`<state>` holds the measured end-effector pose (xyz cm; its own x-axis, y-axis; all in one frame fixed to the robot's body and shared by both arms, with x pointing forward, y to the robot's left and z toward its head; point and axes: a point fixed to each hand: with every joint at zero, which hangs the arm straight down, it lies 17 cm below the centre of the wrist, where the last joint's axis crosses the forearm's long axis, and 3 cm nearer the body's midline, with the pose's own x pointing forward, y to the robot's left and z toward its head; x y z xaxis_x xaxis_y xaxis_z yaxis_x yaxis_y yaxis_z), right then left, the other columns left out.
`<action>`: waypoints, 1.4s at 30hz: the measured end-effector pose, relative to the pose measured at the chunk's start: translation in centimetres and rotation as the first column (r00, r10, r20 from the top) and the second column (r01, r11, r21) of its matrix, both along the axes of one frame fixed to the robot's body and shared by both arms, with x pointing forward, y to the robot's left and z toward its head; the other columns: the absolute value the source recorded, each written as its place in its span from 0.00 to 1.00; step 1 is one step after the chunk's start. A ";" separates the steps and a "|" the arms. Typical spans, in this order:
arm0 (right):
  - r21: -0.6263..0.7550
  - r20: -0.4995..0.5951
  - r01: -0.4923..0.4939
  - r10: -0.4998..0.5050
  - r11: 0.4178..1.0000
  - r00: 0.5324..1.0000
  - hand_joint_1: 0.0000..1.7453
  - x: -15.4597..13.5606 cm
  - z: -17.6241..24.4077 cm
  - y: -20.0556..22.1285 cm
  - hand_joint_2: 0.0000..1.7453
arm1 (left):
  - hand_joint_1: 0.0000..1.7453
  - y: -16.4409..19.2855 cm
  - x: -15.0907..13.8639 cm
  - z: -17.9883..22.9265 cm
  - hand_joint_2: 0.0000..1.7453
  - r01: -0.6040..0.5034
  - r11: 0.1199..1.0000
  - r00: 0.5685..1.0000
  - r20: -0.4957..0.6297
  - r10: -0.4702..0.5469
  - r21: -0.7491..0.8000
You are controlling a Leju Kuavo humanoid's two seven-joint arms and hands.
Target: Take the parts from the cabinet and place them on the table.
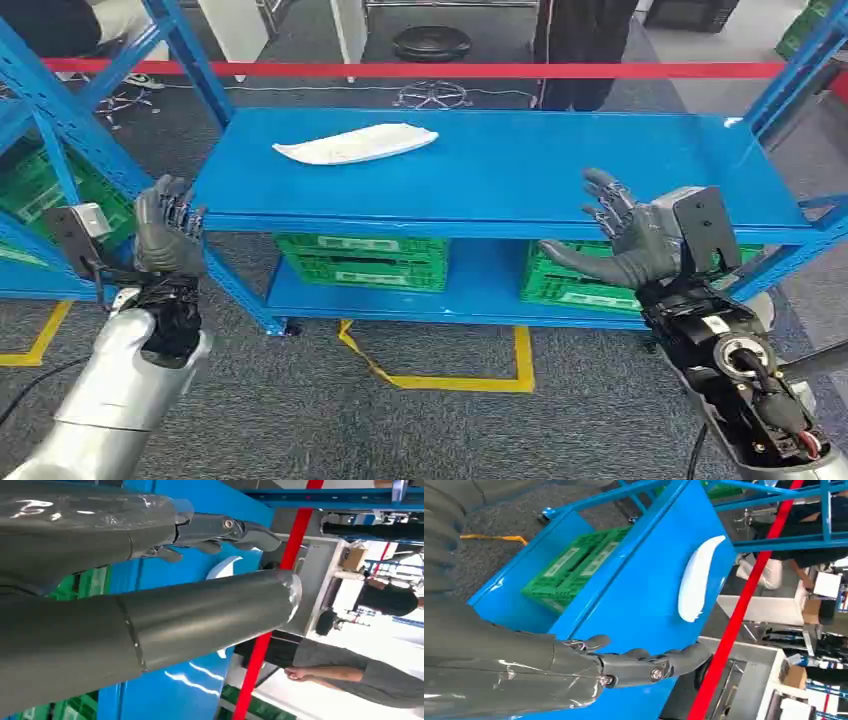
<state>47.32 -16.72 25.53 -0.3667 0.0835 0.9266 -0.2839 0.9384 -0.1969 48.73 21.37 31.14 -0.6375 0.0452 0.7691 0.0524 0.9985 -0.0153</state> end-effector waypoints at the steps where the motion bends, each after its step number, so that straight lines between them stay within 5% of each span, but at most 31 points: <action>1: 0.000 0.000 0.000 0.000 1.000 1.000 0.00 0.0 0.0 0.0 1.00 | 0.00 0.0 0.0 0.0 0.00 0.000 1.000 1.000 0.001 0.000 0.000; 4: 0.000 -0.002 -0.001 0.001 1.000 1.000 0.00 0.0 -0.1 0.1 1.00 | 0.00 0.0 -0.1 0.2 0.00 -0.001 1.000 1.000 0.004 0.001 -0.001; 5: 0.001 -0.002 -0.001 0.001 1.000 1.000 0.00 0.0 -0.1 0.1 0.00 | 0.00 0.0 -0.1 0.2 0.00 -0.001 1.000 1.000 0.003 0.001 -0.002; 42: 0.002 0.017 -0.020 0.019 1.000 1.000 0.00 0.3 0.9 0.4 0.00 | 0.00 0.1 0.0 0.4 0.00 0.008 1.000 1.000 0.003 -0.008 -0.002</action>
<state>47.62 -16.34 26.39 -0.3836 0.0739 0.9205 -0.2989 0.9332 -0.1995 48.71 21.42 31.57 -0.6391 0.0516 0.7674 0.0601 0.9980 -0.0171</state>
